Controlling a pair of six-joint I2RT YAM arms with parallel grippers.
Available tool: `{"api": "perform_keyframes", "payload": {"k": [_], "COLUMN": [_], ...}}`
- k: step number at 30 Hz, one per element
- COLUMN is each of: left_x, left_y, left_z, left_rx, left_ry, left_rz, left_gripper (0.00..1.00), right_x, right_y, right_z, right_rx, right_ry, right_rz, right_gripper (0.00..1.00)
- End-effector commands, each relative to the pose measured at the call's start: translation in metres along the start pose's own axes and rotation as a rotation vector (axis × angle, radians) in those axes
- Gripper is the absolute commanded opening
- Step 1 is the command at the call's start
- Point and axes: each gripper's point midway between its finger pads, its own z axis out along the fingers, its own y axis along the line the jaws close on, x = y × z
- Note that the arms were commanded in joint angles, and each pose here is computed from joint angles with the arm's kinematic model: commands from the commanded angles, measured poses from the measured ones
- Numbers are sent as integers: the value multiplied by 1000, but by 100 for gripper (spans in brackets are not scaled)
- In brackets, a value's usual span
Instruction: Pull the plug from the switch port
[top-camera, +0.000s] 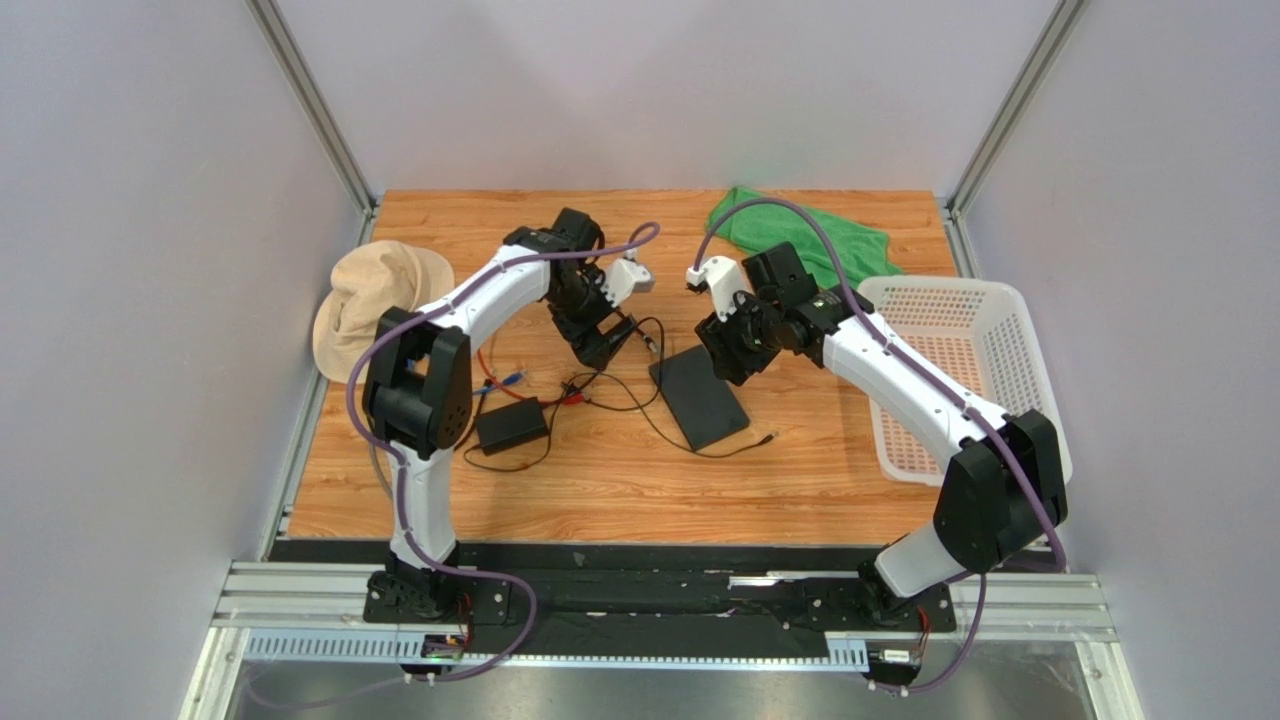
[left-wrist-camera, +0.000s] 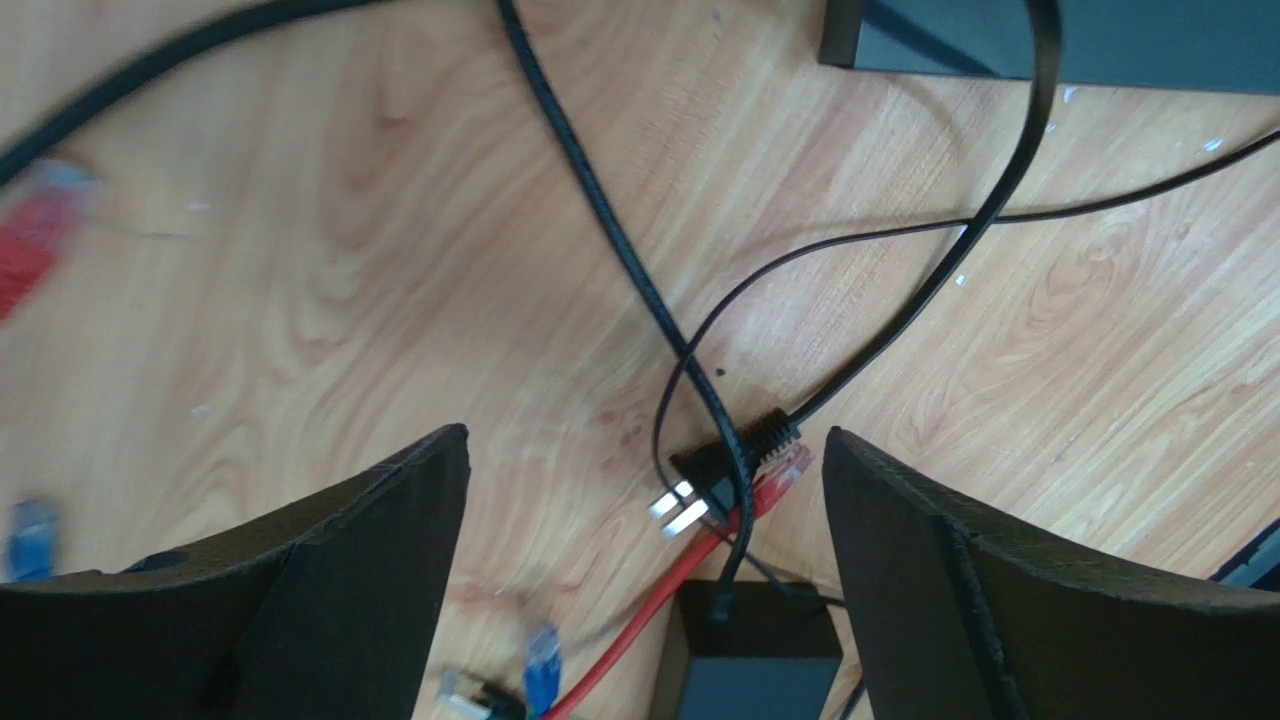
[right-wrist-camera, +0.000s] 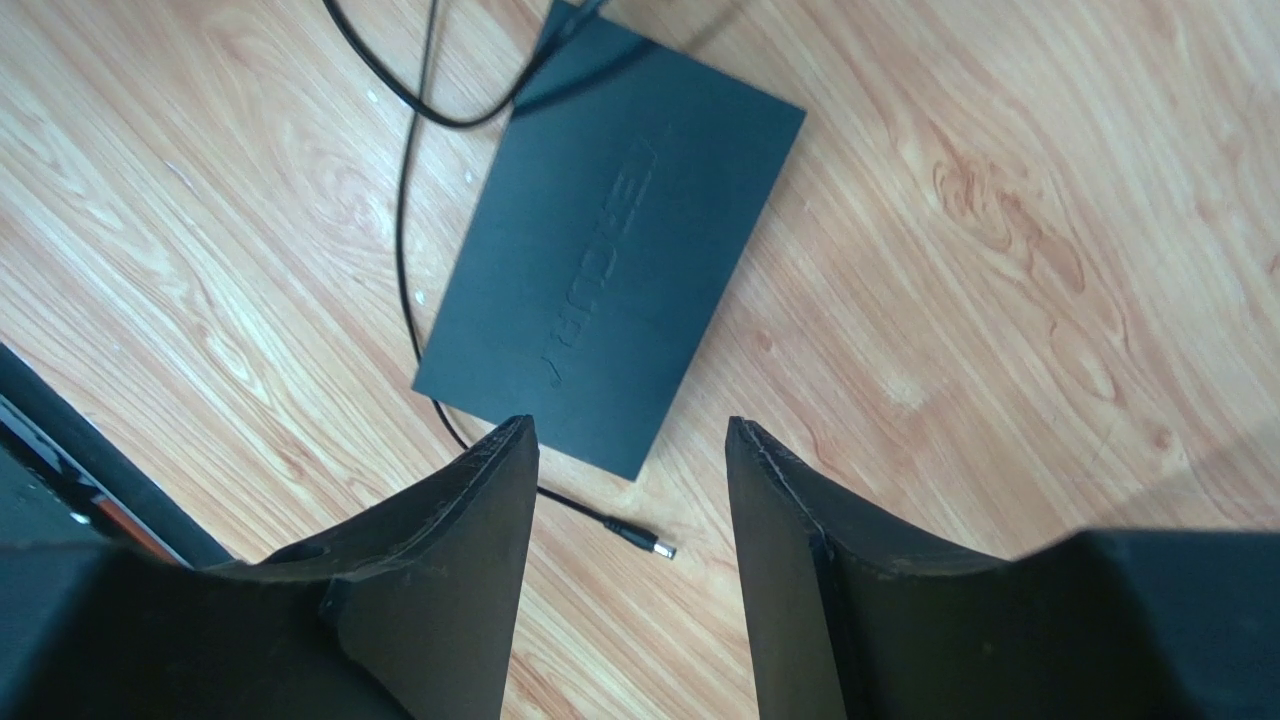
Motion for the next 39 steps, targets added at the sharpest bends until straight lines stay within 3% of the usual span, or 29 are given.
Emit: {"api": "perform_keyframes", "payload": {"k": [1,4,7,11,13,14,16,18,20,22,27,33,37,38,39], "left_x": [6,21,41,68,66,75,87,98,115,125,163,167,126,119,116], "left_y": [0,-3,-2,-12,-18,-24,-34,-37,-33,-27,34,111,135,134,134], "left_z": [19,32,42,48,41,42,35,24,15,-2,-56,-95,-98,-94,-84], "left_rx": [1,4,-12,8,16,34,53,55,55,35,-123,-298,-299,-293,-270], "left_ry": [17,71,141,214,187,202,225,254,275,278,271,271,157,134,128], "left_rz": [7,-2,-29,-55,-58,-54,-49,-45,-62,-75,-95,-85,-182,-245,-274], "left_gripper": [96,95,89,65,55,40,28,7,0,0,0,0,15,34,45], "right_x": [14,18,19,21,23,24,25,26,27,27,28,26,22,21,19], "right_y": [-8,-8,-10,-13,-14,-15,-16,-17,-17,-17,-17,-16,-18,-19,-22], "right_z": [-5,-3,0,4,6,7,8,8,9,10,12,16,16,16,15], "right_rx": [21,21,22,32,35,36,40,42,42,42,40,32,40,45,61], "right_ry": [27,34,39,49,55,58,59,63,64,64,68,68,64,63,59], "right_rz": [-8,-6,-5,-4,-3,0,-2,-1,0,4,12,30,39,40,41], "right_gripper": [54,54,54,54,54,54,54,54,54,54,54,54,53,54,54]}}
